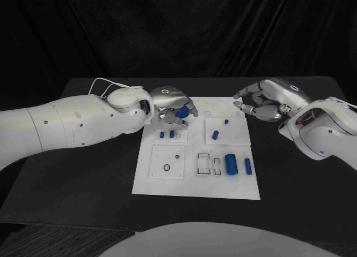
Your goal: Assemble the parts on the task board
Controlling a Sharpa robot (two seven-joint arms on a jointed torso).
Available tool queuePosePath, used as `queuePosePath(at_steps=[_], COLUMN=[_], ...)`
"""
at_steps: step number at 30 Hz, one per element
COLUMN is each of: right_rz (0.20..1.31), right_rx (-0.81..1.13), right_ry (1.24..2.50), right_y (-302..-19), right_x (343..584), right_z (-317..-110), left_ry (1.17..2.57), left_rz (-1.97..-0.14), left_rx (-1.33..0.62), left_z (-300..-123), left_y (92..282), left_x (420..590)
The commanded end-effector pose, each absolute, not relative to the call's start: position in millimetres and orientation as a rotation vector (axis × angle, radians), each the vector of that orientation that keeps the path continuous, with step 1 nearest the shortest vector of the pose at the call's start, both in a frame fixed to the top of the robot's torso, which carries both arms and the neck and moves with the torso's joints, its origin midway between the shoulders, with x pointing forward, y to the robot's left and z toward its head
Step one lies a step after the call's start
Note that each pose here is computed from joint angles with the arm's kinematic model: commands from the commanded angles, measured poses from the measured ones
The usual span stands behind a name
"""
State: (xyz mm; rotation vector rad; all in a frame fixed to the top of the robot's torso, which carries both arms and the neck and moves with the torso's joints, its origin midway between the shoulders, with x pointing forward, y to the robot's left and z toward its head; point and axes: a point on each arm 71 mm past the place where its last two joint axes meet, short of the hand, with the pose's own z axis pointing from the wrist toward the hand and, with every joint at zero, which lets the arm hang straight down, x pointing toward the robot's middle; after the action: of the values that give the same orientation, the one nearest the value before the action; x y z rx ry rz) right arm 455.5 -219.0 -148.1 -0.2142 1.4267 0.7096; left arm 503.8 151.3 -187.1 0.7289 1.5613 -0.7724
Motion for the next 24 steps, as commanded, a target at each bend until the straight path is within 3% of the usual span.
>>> queuePosePath(at_steps=[1, 24], right_rz=[0.718, 0.719], right_rx=[-0.218, -0.221], right_ry=[1.417, 1.435], right_y=[-218.3, -216.7], right_x=[454.6, 454.7], right_z=[-148.2, -151.8], left_ry=[1.587, 1.614], left_rz=[-0.743, -0.712], left_rx=[0.772, 0.757], left_z=[-191.8, -197.0], left_y=[150.1, 150.0], left_x=[503.0, 506.2])
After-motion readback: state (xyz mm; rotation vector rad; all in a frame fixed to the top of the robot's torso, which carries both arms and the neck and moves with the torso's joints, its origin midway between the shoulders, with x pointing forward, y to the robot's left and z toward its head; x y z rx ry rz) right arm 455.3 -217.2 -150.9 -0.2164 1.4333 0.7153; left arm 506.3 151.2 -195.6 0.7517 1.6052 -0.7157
